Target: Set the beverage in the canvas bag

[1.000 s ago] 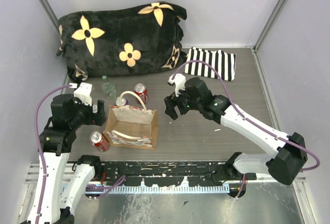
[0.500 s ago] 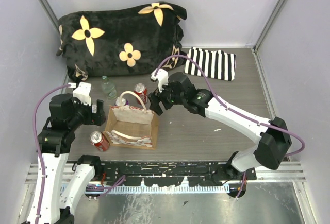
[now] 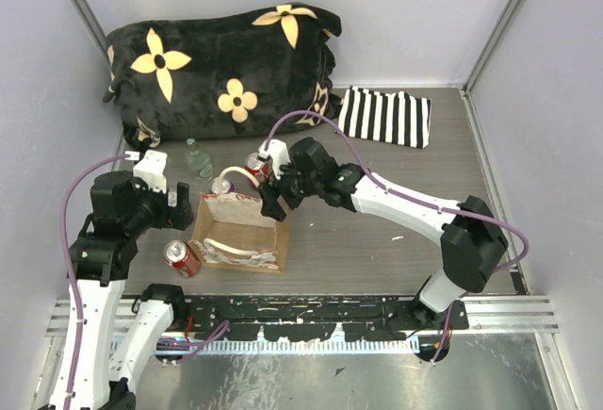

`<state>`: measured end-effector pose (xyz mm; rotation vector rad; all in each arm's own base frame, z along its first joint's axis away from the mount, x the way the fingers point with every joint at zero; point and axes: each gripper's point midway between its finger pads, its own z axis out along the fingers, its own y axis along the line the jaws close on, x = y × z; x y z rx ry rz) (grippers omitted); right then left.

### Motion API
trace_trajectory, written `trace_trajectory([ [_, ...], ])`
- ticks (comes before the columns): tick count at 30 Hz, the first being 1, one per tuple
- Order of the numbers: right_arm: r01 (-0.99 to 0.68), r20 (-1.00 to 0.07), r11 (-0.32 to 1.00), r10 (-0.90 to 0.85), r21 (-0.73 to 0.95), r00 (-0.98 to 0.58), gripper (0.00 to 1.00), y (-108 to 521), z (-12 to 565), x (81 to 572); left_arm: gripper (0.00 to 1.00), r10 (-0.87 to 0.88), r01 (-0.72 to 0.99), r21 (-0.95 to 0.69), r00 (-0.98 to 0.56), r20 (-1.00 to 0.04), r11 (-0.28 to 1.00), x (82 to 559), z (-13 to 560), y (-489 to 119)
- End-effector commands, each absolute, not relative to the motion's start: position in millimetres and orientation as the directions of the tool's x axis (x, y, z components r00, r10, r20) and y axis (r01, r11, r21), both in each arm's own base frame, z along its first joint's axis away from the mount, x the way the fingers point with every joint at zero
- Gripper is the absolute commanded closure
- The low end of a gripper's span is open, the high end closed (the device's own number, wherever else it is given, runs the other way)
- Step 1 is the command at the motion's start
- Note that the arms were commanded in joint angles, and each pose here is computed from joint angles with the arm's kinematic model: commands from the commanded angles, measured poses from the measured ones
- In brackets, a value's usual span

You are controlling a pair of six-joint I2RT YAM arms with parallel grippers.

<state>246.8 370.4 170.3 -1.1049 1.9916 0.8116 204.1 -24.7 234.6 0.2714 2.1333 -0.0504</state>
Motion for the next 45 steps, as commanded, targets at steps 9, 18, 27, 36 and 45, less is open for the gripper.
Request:
trace_trajectory([
  [9, -0.909, -0.839, 0.388, -0.437, 0.15, -0.325, 0.52, 399, 165, 257, 0.02, 0.192, 0.222, 0.089, -0.502, -0.843, 0.971, 206, 245, -24],
  [18, -0.919, -0.861, 0.378, -0.426, 0.11, -0.278, 0.99, 384, 215, 239, 0.02, 0.192, 0.225, 0.087, -0.503, -0.843, 0.97, 207, 244, -24],
  [27, -0.865, -0.853, 0.499, -0.431, 0.047, -0.294, 0.99, 325, 240, 223, 0.02, 0.194, 0.237, 0.078, -0.519, -0.833, 0.968, 211, 237, -27],
  [36, -0.673, -0.815, 0.738, -0.361, 0.047, -0.453, 0.99, 279, 239, 237, 0.02, 0.187, 0.243, 0.066, -0.52, -0.834, 0.968, 210, 239, -29],
  [45, -0.27, -0.819, 0.94, 0.016, 0.208, -0.574, 0.99, 225, 272, 280, 0.02, 0.178, 0.242, 0.056, -0.518, -0.837, 0.969, 208, 240, -30],
])
